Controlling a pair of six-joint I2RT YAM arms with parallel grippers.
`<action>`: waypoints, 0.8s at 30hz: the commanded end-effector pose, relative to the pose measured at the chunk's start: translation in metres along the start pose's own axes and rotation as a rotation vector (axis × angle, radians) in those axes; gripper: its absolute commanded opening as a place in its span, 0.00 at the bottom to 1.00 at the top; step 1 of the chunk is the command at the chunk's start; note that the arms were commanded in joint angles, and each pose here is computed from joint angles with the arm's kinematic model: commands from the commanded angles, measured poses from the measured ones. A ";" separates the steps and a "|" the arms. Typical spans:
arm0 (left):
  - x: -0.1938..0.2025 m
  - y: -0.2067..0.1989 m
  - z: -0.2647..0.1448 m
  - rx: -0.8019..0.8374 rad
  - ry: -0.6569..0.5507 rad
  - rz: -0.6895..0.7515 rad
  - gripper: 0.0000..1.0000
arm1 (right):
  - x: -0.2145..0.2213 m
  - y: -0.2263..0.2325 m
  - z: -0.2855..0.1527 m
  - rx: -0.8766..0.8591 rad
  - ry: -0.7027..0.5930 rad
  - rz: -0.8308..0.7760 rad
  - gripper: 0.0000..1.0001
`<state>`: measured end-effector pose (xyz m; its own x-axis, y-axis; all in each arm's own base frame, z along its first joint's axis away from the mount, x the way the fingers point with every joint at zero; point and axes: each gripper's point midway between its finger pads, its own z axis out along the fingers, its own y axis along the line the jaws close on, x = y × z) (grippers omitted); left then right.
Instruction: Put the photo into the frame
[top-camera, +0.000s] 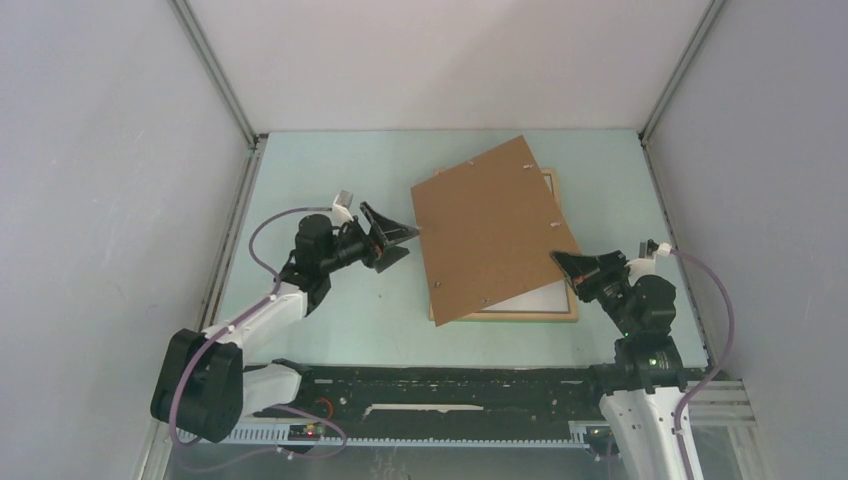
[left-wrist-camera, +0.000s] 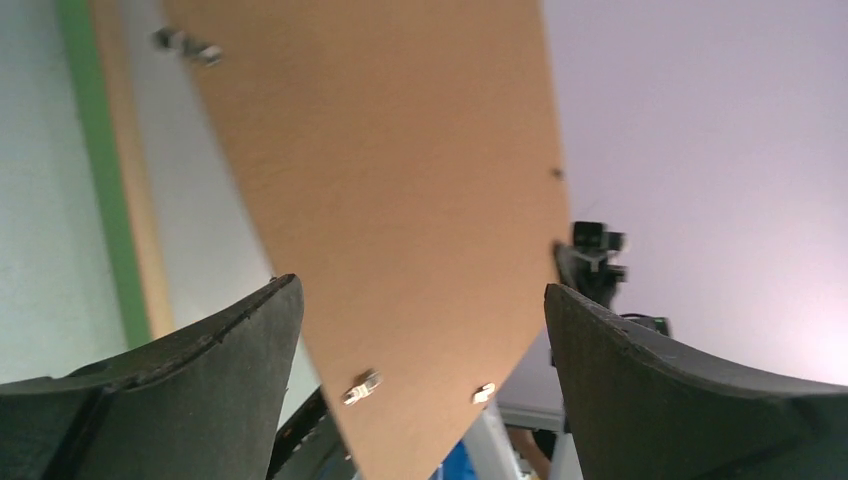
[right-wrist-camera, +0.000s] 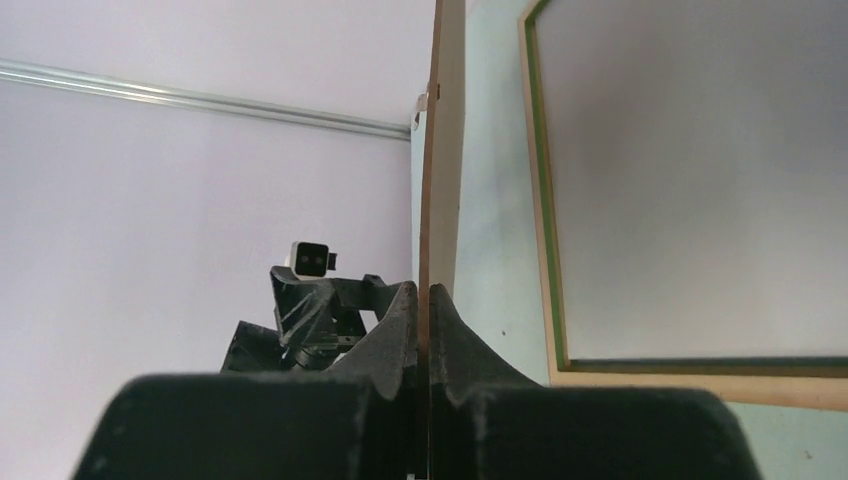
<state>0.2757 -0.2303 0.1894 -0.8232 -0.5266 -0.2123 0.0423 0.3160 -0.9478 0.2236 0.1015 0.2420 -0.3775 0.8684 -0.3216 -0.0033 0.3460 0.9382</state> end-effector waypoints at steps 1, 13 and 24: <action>-0.011 -0.049 -0.008 0.215 -0.073 -0.018 0.96 | -0.013 0.063 -0.013 -0.246 -0.046 0.015 0.00; -0.002 -0.034 -0.006 0.172 -0.106 -0.182 1.00 | -0.013 0.066 -0.010 -0.295 -0.040 0.063 0.00; -0.003 -0.094 -0.020 0.524 -0.082 -0.205 0.65 | -0.013 0.061 -0.009 -0.310 -0.044 0.118 0.00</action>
<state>0.2757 -0.2436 0.2302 -0.7785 -0.6274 0.0181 0.0135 -0.0456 -0.9989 0.2285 0.1084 0.2549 -0.3805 0.9035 -0.1972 -0.0730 0.1832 0.9804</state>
